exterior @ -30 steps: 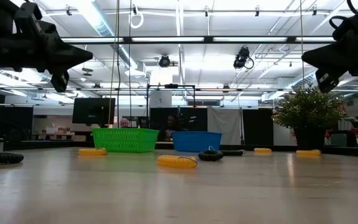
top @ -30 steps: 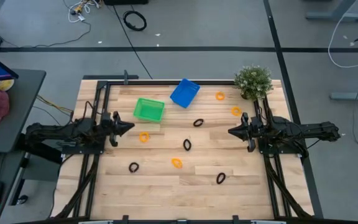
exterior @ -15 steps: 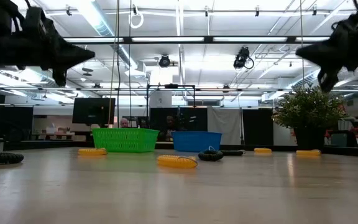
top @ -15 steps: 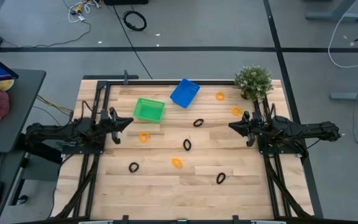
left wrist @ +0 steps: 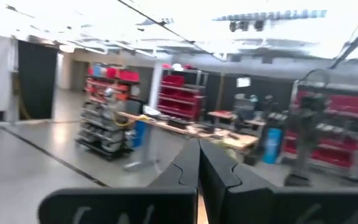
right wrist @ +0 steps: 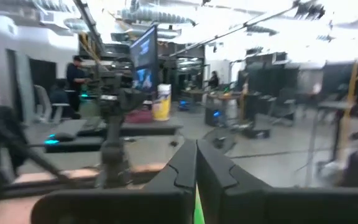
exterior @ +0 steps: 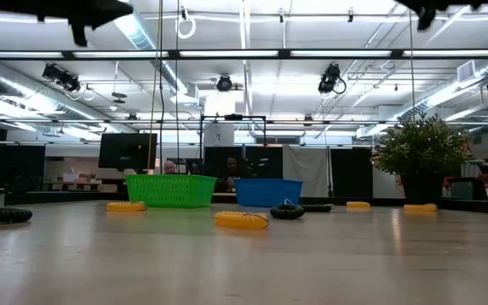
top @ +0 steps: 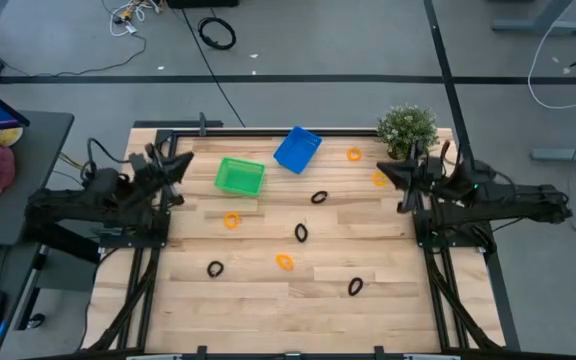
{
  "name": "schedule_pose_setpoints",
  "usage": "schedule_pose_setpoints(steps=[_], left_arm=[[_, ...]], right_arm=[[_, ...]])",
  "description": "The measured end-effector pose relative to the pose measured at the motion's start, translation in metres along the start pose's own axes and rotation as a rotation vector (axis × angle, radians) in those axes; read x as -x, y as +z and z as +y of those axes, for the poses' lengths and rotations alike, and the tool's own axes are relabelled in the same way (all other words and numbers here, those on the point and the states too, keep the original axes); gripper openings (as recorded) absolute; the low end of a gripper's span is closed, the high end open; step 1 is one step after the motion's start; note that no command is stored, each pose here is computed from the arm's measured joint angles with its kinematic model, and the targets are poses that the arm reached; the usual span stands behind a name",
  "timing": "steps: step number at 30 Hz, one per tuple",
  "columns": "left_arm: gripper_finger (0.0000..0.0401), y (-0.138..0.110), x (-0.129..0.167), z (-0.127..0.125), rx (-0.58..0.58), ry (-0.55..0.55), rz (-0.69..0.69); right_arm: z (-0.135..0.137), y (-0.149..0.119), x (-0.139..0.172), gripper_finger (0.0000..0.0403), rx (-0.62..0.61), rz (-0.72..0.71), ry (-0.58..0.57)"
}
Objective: Sort spring keychains into baskets
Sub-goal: Put the yellow spring keychain into the blue basket
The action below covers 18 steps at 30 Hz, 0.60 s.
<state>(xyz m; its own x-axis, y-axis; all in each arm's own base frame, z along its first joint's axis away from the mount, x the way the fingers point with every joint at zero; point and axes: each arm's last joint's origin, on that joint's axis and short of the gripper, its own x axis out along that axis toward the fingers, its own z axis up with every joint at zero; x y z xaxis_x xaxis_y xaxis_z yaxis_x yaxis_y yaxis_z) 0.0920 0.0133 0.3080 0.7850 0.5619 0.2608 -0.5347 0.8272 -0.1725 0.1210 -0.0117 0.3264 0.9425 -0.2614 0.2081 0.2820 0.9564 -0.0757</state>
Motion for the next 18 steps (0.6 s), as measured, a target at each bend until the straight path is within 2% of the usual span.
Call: schedule_pose_setpoints(steps=[5,10,14,18], left_arm=[[0.0005,0.055,-0.023,-0.012,-0.049,0.151,-0.04],[0.0005,0.097,-0.037,-0.02,-0.001,0.2,-0.09],[0.0005,0.111,-0.043,-0.024,0.015,0.202,-0.107],[0.0005,0.106,-0.048,-0.027,-0.001,0.251,-0.081]], right_arm=[[-0.007,0.042,-0.026,0.0004,0.071,-0.028,-0.098],[-0.015,0.047,-0.037,0.0009,-0.007,0.007,-0.283],[-0.015,0.043,-0.039,0.0024,0.008,0.047,-0.324],[-0.016,0.036,-0.045,0.0038,0.014,0.095,-0.408]])
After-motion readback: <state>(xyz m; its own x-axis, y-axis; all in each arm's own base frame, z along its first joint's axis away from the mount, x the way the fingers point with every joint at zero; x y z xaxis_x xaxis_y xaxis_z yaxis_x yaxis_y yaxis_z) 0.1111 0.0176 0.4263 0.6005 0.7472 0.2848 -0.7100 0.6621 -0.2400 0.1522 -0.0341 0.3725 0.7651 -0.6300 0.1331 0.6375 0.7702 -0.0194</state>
